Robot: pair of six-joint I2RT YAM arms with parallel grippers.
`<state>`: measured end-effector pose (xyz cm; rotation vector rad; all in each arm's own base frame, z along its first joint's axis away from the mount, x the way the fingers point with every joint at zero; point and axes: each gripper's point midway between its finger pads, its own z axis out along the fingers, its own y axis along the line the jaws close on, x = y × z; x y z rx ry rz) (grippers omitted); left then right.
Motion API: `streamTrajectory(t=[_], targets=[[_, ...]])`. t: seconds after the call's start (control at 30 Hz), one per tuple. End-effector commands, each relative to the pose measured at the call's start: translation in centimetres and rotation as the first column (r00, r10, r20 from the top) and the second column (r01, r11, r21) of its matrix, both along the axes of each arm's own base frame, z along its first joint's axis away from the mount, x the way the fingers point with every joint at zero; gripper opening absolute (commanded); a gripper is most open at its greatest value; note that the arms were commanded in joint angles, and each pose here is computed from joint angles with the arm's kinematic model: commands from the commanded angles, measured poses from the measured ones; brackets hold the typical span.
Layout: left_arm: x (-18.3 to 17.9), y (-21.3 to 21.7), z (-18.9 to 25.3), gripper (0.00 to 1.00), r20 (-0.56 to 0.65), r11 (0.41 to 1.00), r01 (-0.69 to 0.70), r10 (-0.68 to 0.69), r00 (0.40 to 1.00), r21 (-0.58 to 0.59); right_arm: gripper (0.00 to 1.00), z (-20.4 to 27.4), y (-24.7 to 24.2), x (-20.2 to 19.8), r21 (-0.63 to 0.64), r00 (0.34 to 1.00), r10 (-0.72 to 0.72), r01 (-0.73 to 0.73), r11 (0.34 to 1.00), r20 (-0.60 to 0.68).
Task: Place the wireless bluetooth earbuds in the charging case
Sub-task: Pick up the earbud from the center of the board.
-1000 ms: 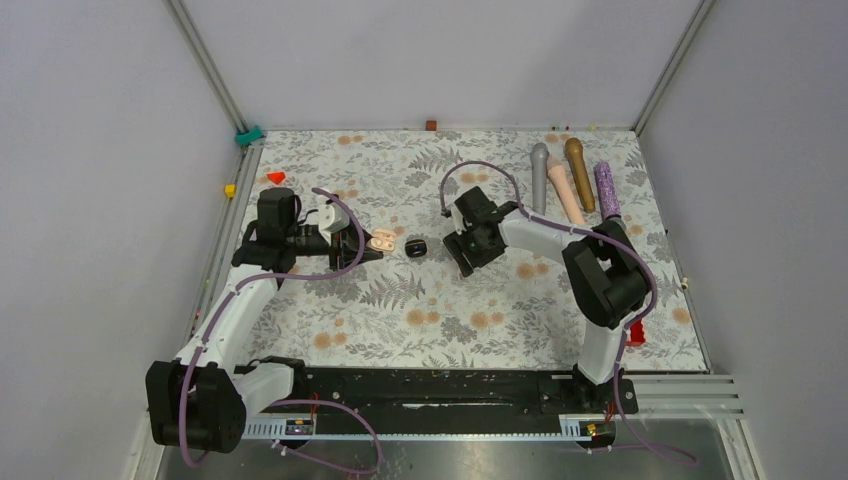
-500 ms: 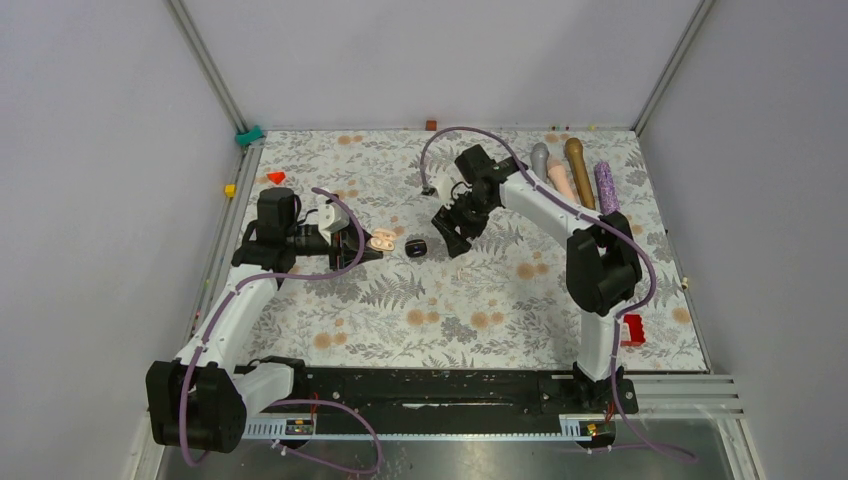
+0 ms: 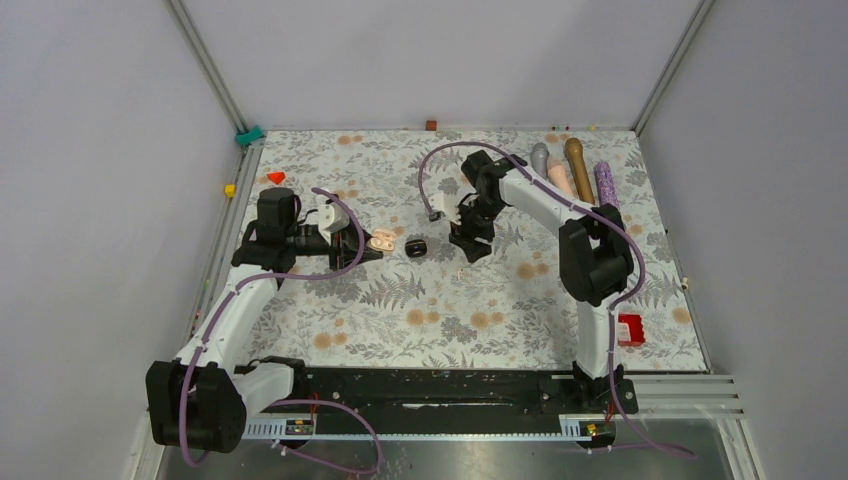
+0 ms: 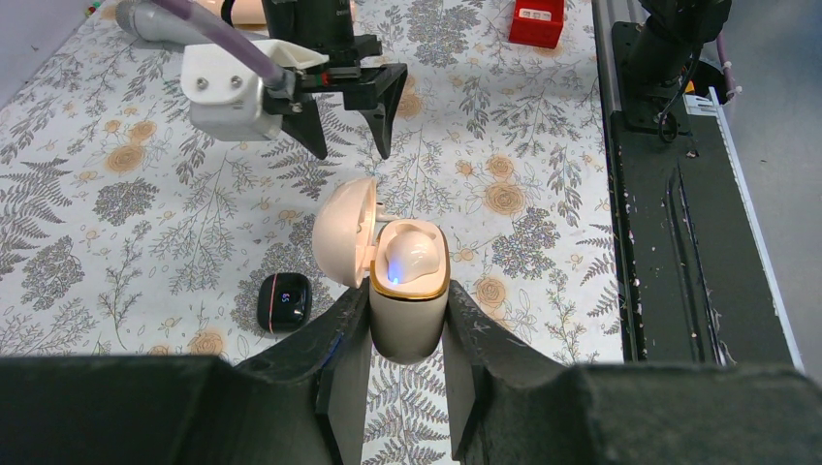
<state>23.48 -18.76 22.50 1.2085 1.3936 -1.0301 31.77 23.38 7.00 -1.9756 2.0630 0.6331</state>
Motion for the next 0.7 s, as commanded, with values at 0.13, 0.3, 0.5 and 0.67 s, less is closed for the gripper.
streamTrajectory(t=[0.13, 0.3, 0.5, 0.67], targets=[[-0.3, -0.2, 1.1, 0.0, 0.056, 0.999, 0.041, -0.039, 0.998, -0.029, 0.71, -0.3, 0.5, -0.7, 0.061, 0.941, 0.317, -0.325, 0.944, 0.118], [-0.5, -0.2, 1.2, 0.0, 0.061, 0.998, 0.047, -0.045, 0.997, -0.033, 0.73, -1.0, 0.3, -0.6, 0.044, 0.889, 0.387, -0.409, 0.911, 0.245], [-0.4, -0.2, 1.1, 0.0, 0.055, 0.998, 0.047, -0.045, 0.997, -0.033, 0.73, -1.8, 0.9, -0.3, 0.031, 0.825, 0.444, -0.484, 0.875, 0.351], [-0.3, -0.2, 1.0, 0.0, 0.055, 0.998, 0.046, -0.044, 0.998, -0.032, 0.69, -2.8, 1.6, 0.7, -0.005, 0.802, 0.461, -0.497, 0.868, 0.38]])
